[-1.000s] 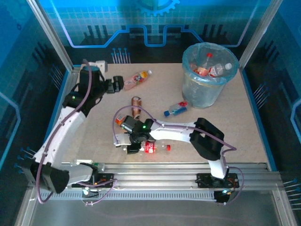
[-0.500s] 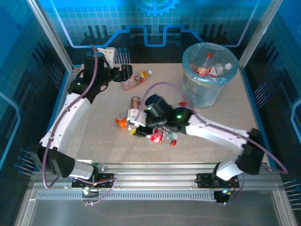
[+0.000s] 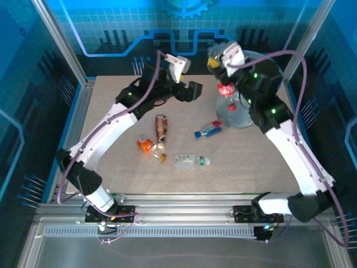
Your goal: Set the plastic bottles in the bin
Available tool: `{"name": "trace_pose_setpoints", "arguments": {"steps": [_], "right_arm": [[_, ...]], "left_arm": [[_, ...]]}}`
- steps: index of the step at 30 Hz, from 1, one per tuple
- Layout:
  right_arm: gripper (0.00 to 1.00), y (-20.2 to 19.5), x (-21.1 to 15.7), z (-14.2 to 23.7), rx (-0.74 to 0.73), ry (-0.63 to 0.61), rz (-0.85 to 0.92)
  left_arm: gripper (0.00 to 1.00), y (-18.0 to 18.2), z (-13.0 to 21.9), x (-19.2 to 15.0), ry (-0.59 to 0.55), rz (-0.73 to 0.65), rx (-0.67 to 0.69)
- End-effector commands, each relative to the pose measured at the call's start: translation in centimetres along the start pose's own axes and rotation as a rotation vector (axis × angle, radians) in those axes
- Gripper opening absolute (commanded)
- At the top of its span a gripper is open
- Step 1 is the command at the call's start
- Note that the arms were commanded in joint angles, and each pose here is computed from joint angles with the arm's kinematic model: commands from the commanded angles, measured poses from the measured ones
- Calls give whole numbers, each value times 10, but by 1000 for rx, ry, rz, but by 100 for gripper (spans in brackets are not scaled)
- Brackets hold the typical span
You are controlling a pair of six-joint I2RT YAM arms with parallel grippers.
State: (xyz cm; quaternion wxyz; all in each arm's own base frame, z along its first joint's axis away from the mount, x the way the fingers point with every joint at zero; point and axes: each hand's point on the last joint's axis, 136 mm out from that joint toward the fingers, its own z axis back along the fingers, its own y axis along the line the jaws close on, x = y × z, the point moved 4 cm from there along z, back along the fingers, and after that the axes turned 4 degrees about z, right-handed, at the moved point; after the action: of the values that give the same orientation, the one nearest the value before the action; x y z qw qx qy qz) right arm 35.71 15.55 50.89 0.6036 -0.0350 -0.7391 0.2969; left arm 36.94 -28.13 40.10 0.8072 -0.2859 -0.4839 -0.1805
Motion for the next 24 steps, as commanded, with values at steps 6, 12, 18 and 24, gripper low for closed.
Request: {"name": "trace_pose_setpoints", "arguments": {"steps": [6,12,18,24], "right_arm": [[40,-100,-39,-65,-399,0,21],[41,-111,-84,-76,-479,136,74],[42,-118,-124,-62,-497,228,26],[53,-98,-173,-54,-428,318,-31]], "left_arm": [[88,-44,-9,-4,16,-29,-97],[88,-42,-6,-14,24,-10,-87],[88,-39,-7,-22,40,-1,-77],[88,-38,-10,-28,50,7,-80]]}}
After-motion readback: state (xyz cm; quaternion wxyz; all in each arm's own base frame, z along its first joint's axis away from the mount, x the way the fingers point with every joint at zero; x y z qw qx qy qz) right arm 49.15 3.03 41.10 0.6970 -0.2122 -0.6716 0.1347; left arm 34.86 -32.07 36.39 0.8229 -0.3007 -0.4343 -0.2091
